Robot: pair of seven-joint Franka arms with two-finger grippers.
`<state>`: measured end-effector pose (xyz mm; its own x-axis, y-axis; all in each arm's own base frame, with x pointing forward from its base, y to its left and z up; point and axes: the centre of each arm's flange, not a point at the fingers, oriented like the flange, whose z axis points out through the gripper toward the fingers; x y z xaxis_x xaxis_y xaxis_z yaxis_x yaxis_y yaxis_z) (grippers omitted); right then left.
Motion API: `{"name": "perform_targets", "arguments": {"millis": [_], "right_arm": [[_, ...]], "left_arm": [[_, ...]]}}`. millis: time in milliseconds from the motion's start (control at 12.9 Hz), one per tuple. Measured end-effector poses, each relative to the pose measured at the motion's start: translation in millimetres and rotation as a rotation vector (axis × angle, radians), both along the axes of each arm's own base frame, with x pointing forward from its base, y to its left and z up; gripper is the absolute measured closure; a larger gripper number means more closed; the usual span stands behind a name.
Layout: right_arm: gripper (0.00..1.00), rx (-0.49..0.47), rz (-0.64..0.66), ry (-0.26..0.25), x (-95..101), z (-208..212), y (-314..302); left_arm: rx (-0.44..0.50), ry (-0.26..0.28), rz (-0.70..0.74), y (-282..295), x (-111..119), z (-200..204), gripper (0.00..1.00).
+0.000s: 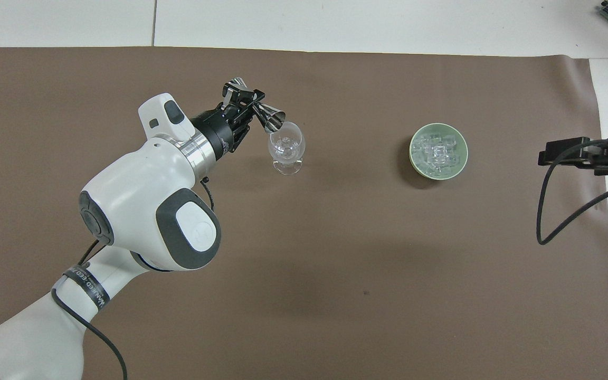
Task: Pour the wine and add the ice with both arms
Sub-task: 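Hold the cup tilted over the glass while the right gripper shifts inward, then reach the right gripper down into the green ice bowl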
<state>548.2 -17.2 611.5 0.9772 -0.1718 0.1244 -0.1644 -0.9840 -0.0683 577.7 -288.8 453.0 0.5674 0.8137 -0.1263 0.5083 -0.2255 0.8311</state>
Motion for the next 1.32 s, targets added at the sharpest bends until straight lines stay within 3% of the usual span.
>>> {"name": "perform_targets", "arguments": {"millis": [465,775,1317], "right_arm": [[0.0,0.0,0.0,0.001,0.0,-0.6,0.0],[0.0,-0.001,-0.003,-0.039,3.9,3.0,-0.3],[0.0,-0.001,-0.001,-0.038,5.9,-10.2,1.7]], "left_arm": [[0.029,-0.028,-0.029,-3.4,2.6,1.8,0.78],[0.052,-0.041,-0.047,-3.4,3.6,-0.7,0.78],[0.078,-0.063,-0.068,-2.9,3.9,-0.8,0.78]]}}
